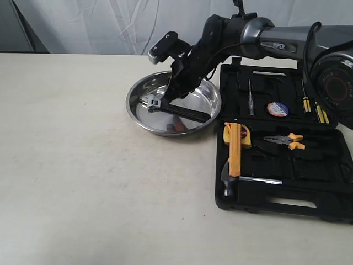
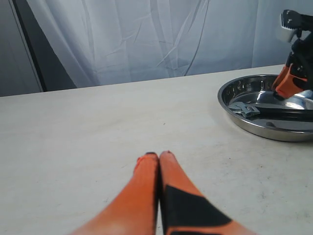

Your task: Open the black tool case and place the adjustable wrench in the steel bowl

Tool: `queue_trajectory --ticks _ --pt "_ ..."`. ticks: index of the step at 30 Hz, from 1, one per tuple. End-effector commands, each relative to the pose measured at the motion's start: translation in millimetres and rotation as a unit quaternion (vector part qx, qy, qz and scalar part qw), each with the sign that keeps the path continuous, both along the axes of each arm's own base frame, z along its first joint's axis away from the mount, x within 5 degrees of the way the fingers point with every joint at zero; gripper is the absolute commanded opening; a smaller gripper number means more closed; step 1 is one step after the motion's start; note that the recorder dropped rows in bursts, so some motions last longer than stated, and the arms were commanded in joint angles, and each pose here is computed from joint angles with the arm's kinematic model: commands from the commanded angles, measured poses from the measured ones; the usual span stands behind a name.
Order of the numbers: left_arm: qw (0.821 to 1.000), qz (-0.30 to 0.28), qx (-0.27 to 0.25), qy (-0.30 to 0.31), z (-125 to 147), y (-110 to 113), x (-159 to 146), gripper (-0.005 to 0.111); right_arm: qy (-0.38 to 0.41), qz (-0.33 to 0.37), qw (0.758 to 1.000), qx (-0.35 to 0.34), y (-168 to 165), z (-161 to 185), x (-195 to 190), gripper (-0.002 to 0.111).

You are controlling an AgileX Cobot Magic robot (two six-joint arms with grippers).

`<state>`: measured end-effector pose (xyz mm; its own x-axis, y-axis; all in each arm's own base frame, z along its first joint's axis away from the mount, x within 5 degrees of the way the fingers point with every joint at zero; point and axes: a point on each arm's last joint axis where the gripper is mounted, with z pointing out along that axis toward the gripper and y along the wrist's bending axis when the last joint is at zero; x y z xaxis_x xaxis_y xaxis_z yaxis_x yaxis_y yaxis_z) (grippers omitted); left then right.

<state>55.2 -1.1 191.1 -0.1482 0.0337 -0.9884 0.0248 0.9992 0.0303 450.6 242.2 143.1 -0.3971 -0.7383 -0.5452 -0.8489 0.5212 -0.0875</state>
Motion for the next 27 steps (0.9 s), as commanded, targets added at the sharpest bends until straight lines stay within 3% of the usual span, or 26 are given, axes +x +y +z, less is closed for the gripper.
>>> queue_trajectory --ticks 1,8,11,17,23,27 --pt "1.0 -0.001 -0.003 -0.002 1 0 0 0.0 -0.024 -0.07 0.996 0.058 -8 54 2 0.0" --pt "1.0 -0.001 -0.003 -0.002 1 0 0 0.0 -0.062 -0.118 0.983 0.123 -47 142 -8 0.0" --pt "1.0 -0.001 -0.003 -0.002 1 0 0 0.0 -0.063 -0.148 0.976 0.149 -73 163 -22 0.0" --pt "1.0 -0.001 -0.003 -0.002 1 0 0 0.0 -0.097 -0.255 0.946 0.174 -129 156 -77 0.0" --pt "1.0 -0.001 -0.003 -0.002 1 0 0 0.0 -0.125 -0.377 0.886 0.241 -169 135 -185 0.0" --pt "1.0 -0.001 -0.003 -0.002 1 0 0 0.0 -0.103 -0.396 0.871 0.272 -183 120 -247 0.0"
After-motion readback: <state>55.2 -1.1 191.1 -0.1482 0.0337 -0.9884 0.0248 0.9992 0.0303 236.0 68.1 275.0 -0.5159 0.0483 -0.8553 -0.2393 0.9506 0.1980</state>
